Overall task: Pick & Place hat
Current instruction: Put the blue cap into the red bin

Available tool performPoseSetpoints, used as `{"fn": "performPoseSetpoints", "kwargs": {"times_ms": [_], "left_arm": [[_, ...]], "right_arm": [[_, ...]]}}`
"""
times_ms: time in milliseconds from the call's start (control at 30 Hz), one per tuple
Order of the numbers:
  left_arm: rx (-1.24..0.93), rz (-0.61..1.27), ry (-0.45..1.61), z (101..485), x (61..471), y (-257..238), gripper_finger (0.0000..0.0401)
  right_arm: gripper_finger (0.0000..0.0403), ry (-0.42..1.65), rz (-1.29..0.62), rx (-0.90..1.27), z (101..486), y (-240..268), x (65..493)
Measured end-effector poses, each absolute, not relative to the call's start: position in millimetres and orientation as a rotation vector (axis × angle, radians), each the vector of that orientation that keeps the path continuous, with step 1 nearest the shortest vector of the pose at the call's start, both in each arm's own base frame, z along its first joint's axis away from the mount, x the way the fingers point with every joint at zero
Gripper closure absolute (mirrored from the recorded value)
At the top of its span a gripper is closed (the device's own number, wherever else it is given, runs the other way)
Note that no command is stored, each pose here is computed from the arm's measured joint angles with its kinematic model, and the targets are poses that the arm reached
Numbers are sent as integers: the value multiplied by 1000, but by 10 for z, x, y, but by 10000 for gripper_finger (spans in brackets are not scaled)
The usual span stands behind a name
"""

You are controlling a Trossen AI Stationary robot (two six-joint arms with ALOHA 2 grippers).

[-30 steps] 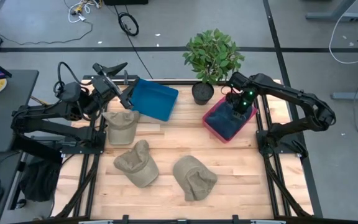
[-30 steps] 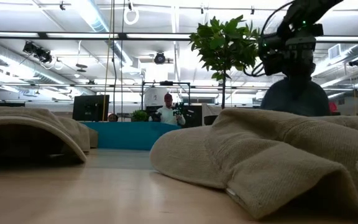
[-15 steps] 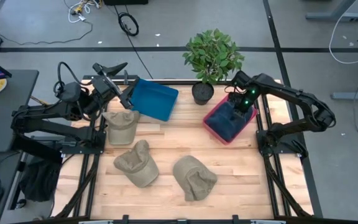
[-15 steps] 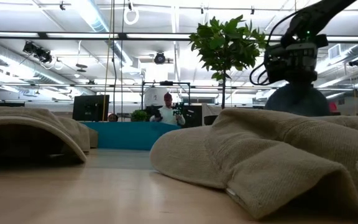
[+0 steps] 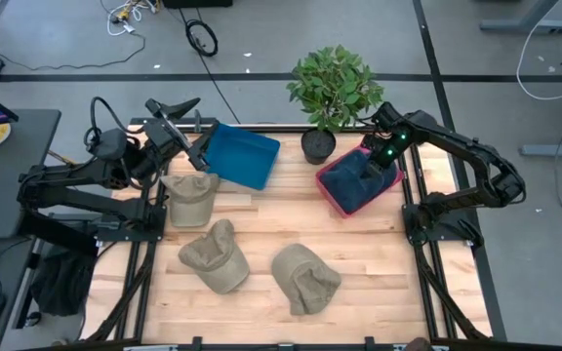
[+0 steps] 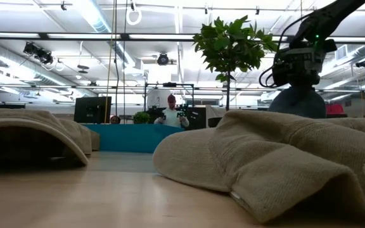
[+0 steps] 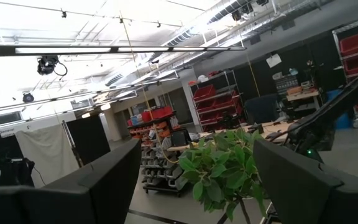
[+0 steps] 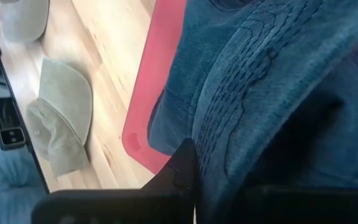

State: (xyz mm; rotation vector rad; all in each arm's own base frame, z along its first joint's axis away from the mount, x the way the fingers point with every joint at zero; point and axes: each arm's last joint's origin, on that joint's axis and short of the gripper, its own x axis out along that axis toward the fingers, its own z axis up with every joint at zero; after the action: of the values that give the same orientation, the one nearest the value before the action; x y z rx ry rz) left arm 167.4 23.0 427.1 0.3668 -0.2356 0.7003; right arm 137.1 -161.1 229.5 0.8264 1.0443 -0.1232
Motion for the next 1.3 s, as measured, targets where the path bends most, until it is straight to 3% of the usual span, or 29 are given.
{"fn": "performPoseSetpoints", "kwargs": {"times_ms": [433,833,1300], "left_arm": [[367,700,-236,4271,1674,230,85],[366,700,-236,4271,1673,230,85],[341,697,-245,4271,1673,230,85]], "right_arm": [[395,980,-153,884,2269,-1710,1339],[395,920,-104,1017,1811,-1589,1288],[375,883,-147,1059,1794,-1622,1313]]}}
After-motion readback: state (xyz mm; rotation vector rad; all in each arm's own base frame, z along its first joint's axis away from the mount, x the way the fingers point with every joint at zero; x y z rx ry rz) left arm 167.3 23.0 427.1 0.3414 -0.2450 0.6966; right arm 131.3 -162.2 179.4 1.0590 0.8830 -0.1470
